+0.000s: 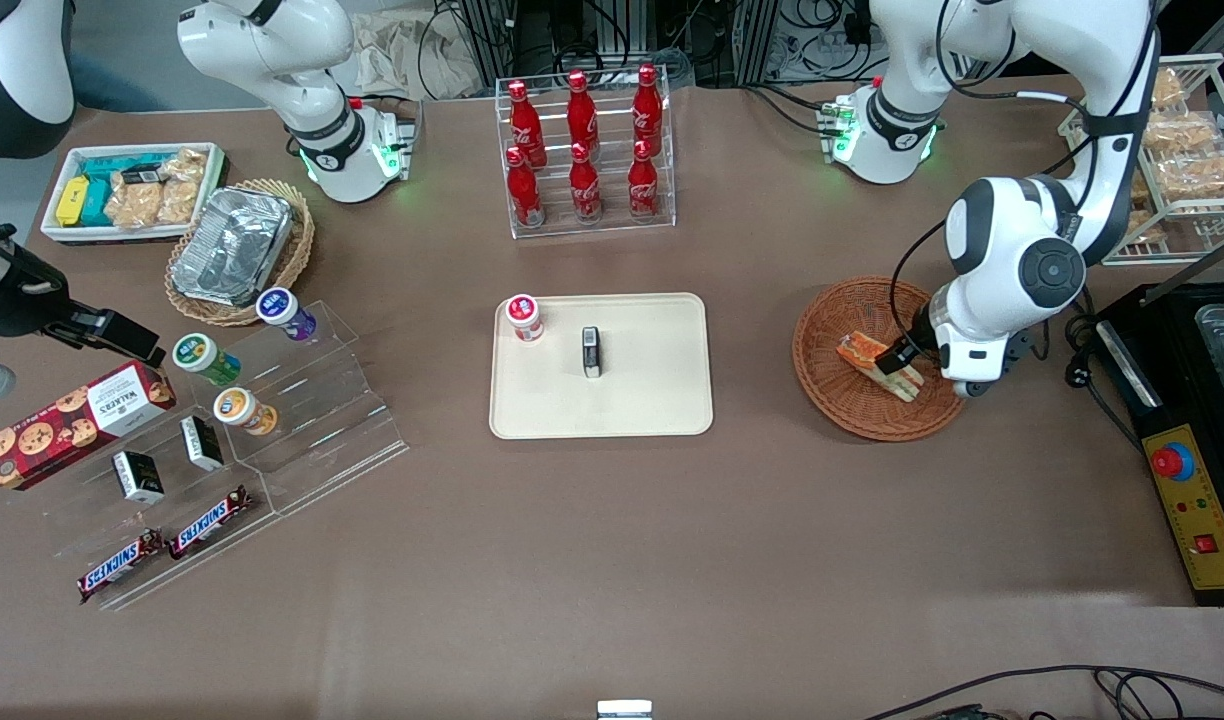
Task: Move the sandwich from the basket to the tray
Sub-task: 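Lower the open left gripper around the wrapped sandwich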
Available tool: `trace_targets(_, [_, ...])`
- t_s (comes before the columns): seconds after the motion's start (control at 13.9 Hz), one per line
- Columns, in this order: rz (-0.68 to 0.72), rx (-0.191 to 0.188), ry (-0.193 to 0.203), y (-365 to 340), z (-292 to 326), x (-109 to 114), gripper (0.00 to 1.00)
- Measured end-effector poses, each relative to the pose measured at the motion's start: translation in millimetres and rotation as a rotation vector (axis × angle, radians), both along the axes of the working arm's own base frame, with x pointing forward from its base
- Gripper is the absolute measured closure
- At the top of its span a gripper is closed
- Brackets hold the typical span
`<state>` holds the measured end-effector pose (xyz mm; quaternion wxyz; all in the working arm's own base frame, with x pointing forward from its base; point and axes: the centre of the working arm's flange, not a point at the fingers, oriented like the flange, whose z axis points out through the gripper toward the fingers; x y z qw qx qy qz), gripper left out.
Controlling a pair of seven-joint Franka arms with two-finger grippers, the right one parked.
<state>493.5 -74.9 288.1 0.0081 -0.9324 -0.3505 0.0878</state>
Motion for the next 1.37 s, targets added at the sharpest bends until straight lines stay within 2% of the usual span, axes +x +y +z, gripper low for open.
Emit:
trace_targets(0.36, [0.028, -0.004, -0.032, -1, 17, 12, 0.02])
trace_targets(0.58, [0.067, 0.001, -0.024, -2, 14, 12, 0.02])
trace_targets(0.79, [0.111, -0.021, -0.005, -9, -1, 11, 0.02])
trace_targets(1.08, [0.137, 0.003, 0.006, -19, -21, 10, 0.02])
trace_targets(1.15, [0.136, 0.006, 0.011, -20, -23, 9, 0.09])
trace_targets(1.22, [0.135, 0.007, 0.013, -20, -25, 9, 0.09])
trace_targets(1.3, [0.136, 0.008, 0.013, -20, -25, 9, 0.14])
trace_targets(1.37, [0.136, 0.008, 0.012, -20, -25, 9, 0.26])
